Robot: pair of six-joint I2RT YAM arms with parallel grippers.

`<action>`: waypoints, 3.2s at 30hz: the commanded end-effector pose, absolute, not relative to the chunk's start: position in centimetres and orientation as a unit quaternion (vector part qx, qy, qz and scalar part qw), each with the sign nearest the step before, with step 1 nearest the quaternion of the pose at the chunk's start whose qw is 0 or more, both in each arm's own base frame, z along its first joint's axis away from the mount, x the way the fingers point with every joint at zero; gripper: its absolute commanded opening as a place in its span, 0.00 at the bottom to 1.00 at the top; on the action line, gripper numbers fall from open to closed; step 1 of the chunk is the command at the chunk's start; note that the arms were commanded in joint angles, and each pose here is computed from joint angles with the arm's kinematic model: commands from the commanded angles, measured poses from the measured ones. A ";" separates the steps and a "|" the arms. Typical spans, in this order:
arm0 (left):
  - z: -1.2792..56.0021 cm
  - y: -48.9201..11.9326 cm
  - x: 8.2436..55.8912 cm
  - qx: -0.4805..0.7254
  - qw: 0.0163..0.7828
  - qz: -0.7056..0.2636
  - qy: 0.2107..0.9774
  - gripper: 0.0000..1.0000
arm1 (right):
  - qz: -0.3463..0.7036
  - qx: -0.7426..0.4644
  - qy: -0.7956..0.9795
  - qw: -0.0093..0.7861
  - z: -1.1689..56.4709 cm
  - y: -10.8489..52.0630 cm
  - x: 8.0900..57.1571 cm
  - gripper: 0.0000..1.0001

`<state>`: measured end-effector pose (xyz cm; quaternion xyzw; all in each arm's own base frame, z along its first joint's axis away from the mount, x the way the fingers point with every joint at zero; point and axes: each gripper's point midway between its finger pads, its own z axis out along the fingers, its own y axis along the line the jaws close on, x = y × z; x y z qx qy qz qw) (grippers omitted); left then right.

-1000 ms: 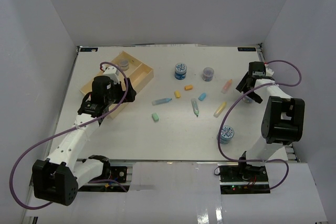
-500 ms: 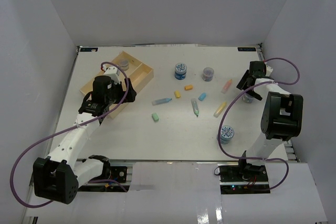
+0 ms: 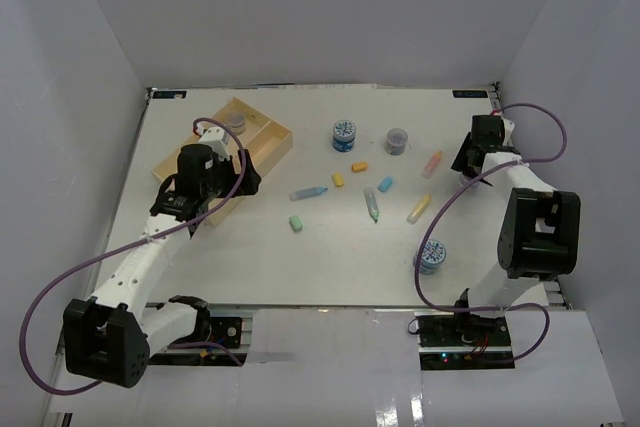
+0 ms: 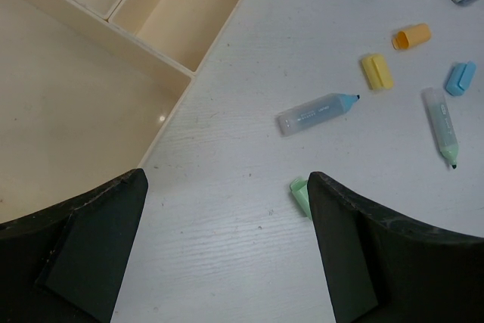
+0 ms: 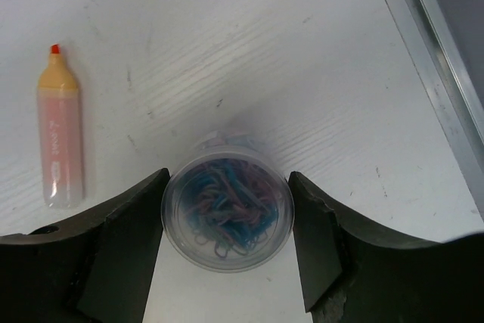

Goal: Sort the stationery into containers
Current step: Pick up the stationery from the corner of the board, then place the stationery at the center of the board, then pick up the stationery from the center of the board.

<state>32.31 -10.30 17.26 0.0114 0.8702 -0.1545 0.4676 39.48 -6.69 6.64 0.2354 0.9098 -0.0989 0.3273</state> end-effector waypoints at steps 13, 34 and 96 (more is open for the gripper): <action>16.6 -10.5 32.8 0.011 0.461 -0.154 0.874 0.98 | 0.077 -0.190 0.886 0.416 16.2 21.0 34.8 0.57; 15.4 -11.9 32.7 0.027 0.443 -0.183 0.877 0.98 | 0.138 -0.353 0.869 0.320 5.5 32.9 25.9 0.74; 7.3 -32.1 27.9 0.226 0.325 -0.113 0.911 0.56 | 0.096 -0.110 0.763 0.630 22.0 13.3 21.9 0.90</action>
